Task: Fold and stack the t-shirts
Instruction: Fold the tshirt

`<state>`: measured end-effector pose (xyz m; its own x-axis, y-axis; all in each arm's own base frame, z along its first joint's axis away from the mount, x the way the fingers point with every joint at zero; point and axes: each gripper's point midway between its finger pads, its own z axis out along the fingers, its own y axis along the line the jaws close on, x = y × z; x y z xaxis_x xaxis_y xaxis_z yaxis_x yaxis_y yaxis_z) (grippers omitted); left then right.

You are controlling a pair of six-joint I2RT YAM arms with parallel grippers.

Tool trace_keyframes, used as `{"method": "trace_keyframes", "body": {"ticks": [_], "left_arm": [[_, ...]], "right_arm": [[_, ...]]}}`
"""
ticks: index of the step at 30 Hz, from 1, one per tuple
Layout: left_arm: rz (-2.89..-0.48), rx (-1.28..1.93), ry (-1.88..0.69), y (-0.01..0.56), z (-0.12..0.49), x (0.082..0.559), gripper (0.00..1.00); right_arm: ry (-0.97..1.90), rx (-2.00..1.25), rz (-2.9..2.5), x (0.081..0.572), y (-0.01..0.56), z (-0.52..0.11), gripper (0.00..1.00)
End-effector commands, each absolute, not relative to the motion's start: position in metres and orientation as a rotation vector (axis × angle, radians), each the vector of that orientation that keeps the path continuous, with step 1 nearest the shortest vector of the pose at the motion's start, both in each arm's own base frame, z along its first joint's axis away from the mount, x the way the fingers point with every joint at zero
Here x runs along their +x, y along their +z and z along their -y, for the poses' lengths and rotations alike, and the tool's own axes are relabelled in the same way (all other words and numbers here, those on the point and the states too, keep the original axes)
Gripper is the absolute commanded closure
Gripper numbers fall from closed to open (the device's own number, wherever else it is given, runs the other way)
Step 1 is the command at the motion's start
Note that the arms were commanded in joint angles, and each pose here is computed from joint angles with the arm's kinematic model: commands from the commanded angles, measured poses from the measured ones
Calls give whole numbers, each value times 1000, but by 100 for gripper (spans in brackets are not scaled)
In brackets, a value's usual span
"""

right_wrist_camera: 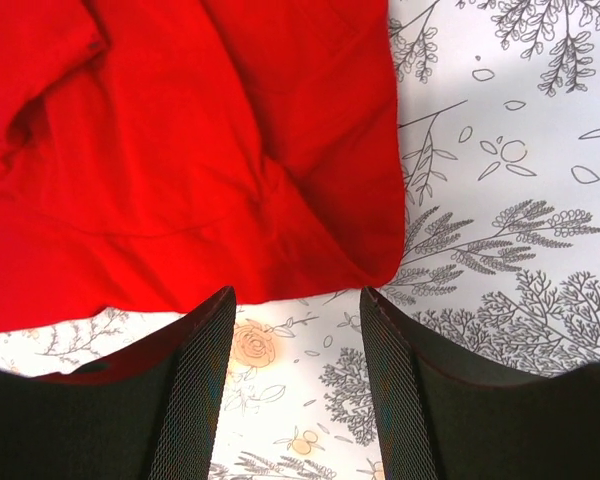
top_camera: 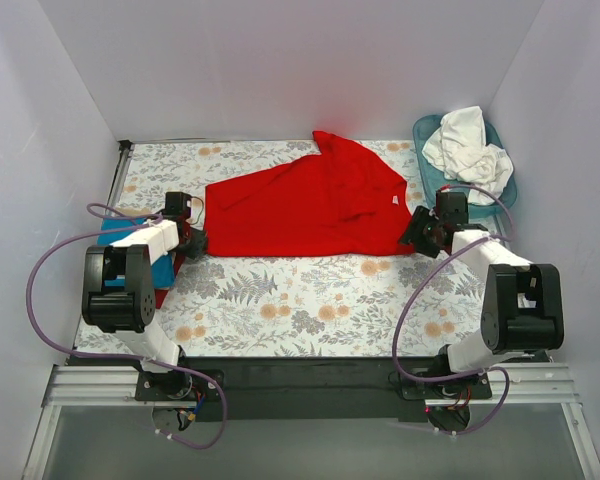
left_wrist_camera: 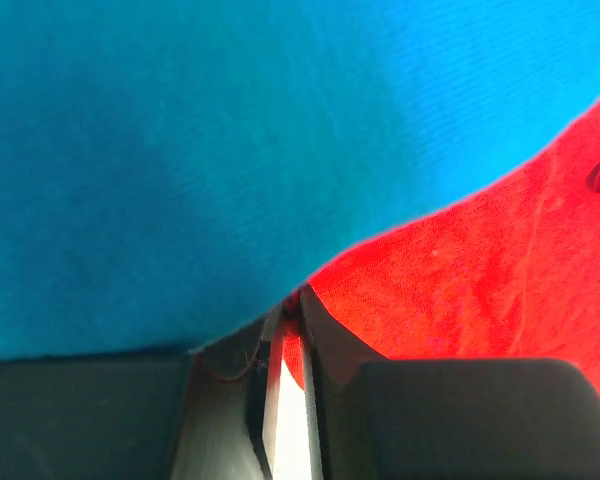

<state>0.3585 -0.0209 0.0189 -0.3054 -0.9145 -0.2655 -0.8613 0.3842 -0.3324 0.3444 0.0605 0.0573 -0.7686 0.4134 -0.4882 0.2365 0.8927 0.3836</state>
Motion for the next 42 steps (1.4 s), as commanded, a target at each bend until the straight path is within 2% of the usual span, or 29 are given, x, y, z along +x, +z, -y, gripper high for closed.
{"method": "trace_keyframes", "body": {"ticks": [1, 4, 26, 30, 31, 33, 34, 35, 42], "left_arm": [[-2256, -1547, -129, 12, 18, 354, 94], [-2258, -1545, -133, 13, 18, 357, 100], [-2277, -1538, -101, 11, 16, 355, 100], [-2283, -1534, -97, 10, 16, 355, 100], [-2285, -1533, -95, 10, 16, 355, 100], [-2283, -1524, -84, 11, 14, 355, 100], [-2282, -1523, -76, 11, 13, 355, 100], [-2286, -1525, -61, 12, 12, 353, 100], [-2287, -1541, 49, 17, 1, 336, 100]], "right_arm": [[375, 480, -2452, 359, 50, -54, 41], [334, 497, -2463, 360, 42, -47, 42], [292, 505, -2488, 363, 27, -39, 46], [312, 500, -2488, 365, 28, -42, 56], [314, 499, -2485, 367, 29, -41, 67], [328, 493, -2479, 369, 33, -43, 79], [330, 489, -2482, 368, 36, -44, 95], [328, 482, -2478, 370, 40, -43, 99], [303, 496, -2441, 352, 68, -26, 99]]}}
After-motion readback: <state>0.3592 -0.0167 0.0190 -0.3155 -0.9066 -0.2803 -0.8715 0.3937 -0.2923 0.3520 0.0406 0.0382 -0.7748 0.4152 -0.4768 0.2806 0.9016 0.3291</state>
